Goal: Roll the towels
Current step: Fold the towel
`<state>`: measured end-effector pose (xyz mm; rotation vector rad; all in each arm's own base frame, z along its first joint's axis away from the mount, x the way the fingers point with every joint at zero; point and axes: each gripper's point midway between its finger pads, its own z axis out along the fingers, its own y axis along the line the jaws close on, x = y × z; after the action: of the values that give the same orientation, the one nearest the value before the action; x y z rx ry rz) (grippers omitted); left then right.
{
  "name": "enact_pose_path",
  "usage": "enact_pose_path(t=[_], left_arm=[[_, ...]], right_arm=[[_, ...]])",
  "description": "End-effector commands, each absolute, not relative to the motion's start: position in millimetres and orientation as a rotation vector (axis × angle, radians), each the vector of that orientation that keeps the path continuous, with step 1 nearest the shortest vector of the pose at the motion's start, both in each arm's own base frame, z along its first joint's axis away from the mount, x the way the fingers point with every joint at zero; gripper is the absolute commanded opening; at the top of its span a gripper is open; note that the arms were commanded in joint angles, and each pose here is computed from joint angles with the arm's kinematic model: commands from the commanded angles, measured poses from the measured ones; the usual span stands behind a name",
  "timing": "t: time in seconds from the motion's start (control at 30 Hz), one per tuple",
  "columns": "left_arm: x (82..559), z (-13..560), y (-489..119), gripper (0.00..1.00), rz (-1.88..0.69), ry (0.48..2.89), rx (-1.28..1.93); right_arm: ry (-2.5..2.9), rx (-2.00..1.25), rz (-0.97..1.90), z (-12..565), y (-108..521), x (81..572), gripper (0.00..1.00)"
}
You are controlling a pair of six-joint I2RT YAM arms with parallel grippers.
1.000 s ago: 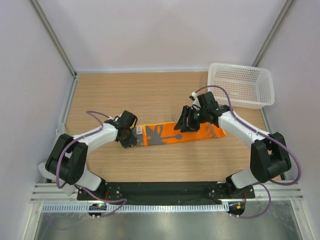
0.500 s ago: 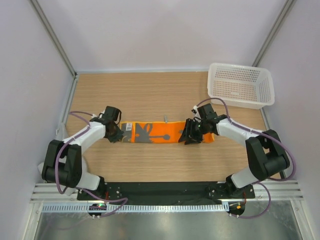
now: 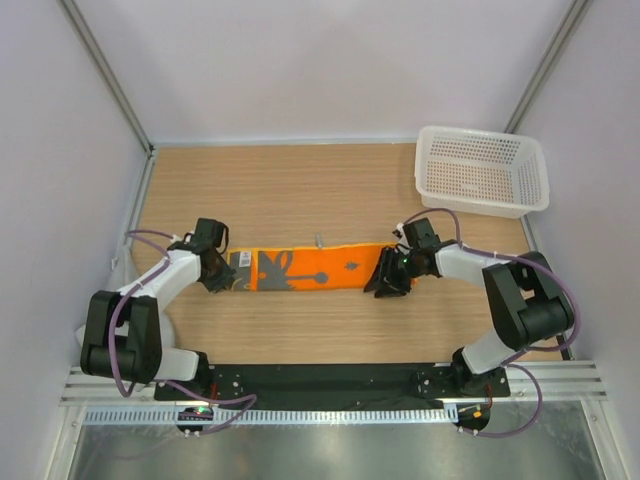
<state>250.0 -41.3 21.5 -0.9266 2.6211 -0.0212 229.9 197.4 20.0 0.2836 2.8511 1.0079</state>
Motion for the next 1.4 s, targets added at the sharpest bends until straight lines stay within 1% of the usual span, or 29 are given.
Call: enact_pose_path(t=[0.0, 0.07, 0.1, 0.17, 0.33, 0.47, 0.67, 0.8, 0.97, 1.07, 1.17, 1.2, 1.27, 1.3, 1.33, 1.37], left_arm=[[250.0, 28.2, -40.6, 0.12, -0.043, 2.611, -0.902], [250.1, 27.9, -41.2, 0.12, -0.047, 2.611, -0.901], [250.6, 28.4, -41.5, 0.12, -0.05, 2.611, -0.899], [251.0, 27.8, -41.8, 0.12, -0.05, 2.615, -0.895], [253.2, 27.3, -45.2, 0.11, -0.077, 2.619, -0.885], [252.7, 26.9, -46.0, 0.11, -0.082, 2.625, -0.874], [251.4, 26.5, -47.0, 0.11, -0.095, 2.625, -0.87], [250.3, 25.3, -48.0, 0.11, -0.1, 2.63, -0.866], [250.3, 25.0, -47.5, 0.1, -0.096, 2.629, -0.866], [249.9, 24.2, -47.7, 0.1, -0.096, 2.633, -0.865], [249.2, 24.0, -47.0, 0.1, -0.091, 2.633, -0.863], [248.4, 23.9, -47.1, 0.09, -0.092, 2.635, -0.863], [248.4, 24.5, -46.6, 0.1, -0.089, 2.632, -0.866], [248.7, 25.2, -46.6, 0.1, -0.09, 2.631, -0.863], [248.4, 26.0, -46.6, 0.1, -0.089, 2.633, -0.864], [248.3, 26.7, -46.5, 0.1, -0.09, 2.631, -0.863]], right_arm=[[2.836, 0.349, 0.733, 19.0, 163.0, 226.5, 0.47], [2.78, 0.397, 0.665, 31.5, 153.0, 229.8, 0.57], [2.733, 0.445, 0.606, 41.8, 143.0, 231.1, 0.67], [2.688, 0.487, 0.533, 50.4, 131.0, 231.7, 0.71], [2.593, 0.659, 0.203, 54.0, 78.9, 229.9, 0.73], [2.611, 0.714, 0.13, 40.8, 66.8, 230.8, 0.72], [2.578, 0.737, 0.142, 30.6, 66.1, 248.1, 0.68], [2.549, 0.737, 0.171, 30.6, 70.2, 259.1, 0.67], [2.567, 0.738, 0.184, 18.9, 74.3, 263.3, 0.63], [2.56, 0.736, 0.2, 13.3, 76.3, 267.2, 0.57], [2.57, 0.737, 0.208, 8.0, 77.9, 267.9, 0.36], [2.568, 0.738, 0.213, 8.1, 78.4, 269.1, 0.25], [2.567, 0.735, 0.216, 9.7, 78.6, 269.1, 0.14], [2.569, 0.729, 0.214, 11.9, 78.3, 268.3, 0.07], [2.564, 0.731, 0.21, 14.9, 77.0, 268.4, 0.02], [2.563, 0.727, 0.202, 17.6, 76.1, 267.6, 0.01]])
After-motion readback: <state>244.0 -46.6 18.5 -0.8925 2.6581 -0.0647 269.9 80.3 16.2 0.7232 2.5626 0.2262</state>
